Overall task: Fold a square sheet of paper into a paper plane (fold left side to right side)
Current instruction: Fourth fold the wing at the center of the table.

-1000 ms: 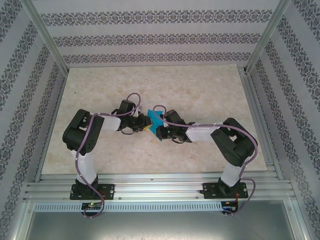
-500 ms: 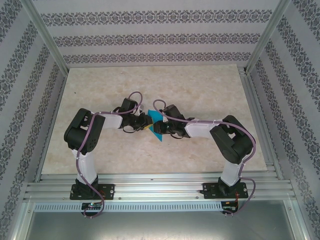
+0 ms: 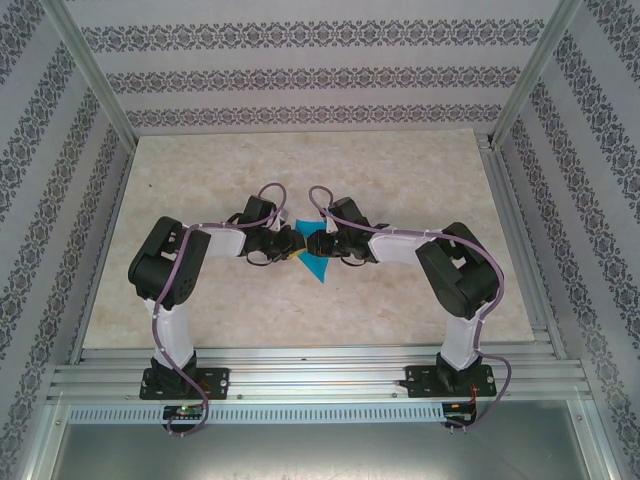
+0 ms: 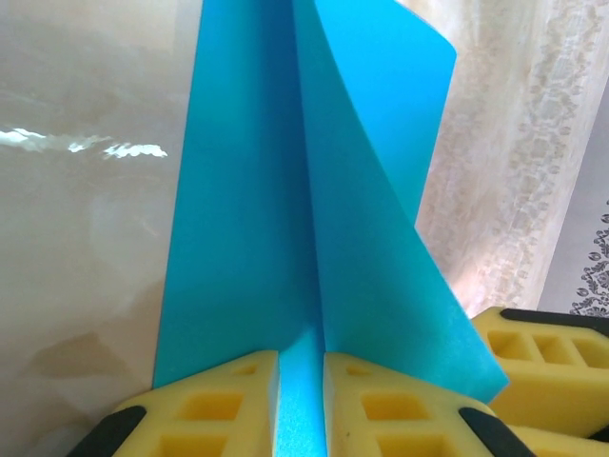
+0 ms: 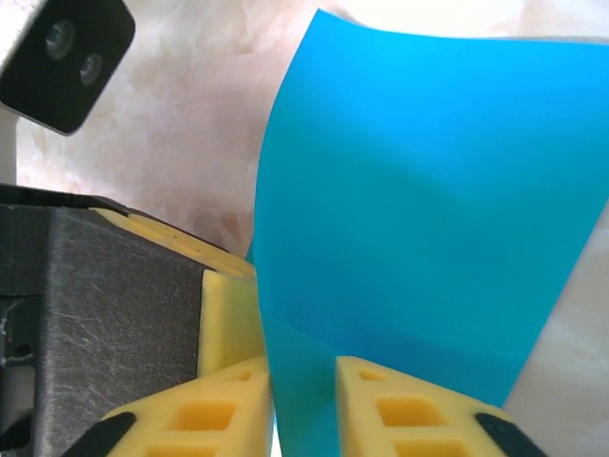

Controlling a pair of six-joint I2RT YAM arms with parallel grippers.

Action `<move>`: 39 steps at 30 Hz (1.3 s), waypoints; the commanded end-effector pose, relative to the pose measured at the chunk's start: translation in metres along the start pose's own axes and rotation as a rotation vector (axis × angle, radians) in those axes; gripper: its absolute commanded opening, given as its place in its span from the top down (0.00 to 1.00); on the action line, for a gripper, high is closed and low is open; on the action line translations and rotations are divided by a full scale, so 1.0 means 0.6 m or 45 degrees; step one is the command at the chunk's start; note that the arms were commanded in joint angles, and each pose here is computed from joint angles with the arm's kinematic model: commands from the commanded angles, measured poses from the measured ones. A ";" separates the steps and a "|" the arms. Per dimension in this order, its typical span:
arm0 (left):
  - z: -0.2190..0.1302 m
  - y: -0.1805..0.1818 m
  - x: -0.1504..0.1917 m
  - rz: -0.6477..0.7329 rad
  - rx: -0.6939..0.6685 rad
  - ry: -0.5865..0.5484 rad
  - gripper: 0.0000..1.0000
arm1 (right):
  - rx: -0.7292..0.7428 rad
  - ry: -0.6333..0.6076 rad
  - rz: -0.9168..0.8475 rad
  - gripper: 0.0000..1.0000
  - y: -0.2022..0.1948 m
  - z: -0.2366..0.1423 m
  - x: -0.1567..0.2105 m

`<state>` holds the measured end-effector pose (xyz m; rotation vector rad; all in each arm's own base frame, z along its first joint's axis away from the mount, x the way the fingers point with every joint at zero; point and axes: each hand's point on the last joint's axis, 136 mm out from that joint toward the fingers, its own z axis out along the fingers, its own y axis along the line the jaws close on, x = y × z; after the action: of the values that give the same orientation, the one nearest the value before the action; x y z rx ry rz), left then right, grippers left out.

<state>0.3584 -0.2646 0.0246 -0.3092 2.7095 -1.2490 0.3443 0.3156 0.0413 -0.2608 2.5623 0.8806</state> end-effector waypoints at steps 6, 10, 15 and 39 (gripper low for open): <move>0.013 0.040 0.013 0.014 -0.109 0.004 0.79 | -0.129 0.015 -0.055 0.96 0.037 -0.005 -0.013; -0.004 0.032 0.016 0.033 -0.092 -0.008 0.79 | -0.136 0.030 -0.052 0.98 0.035 -0.005 -0.008; -0.029 0.032 0.015 0.050 -0.118 -0.020 0.75 | -0.191 0.023 -0.009 0.98 0.033 -0.006 -0.008; -0.006 0.079 0.014 0.018 -0.240 0.020 0.76 | -0.282 0.031 0.173 0.97 -0.032 -0.008 0.005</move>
<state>0.3505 -0.2534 0.0234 -0.2512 2.7483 -1.1566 0.3482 0.2984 0.0370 -0.1708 2.5370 1.1825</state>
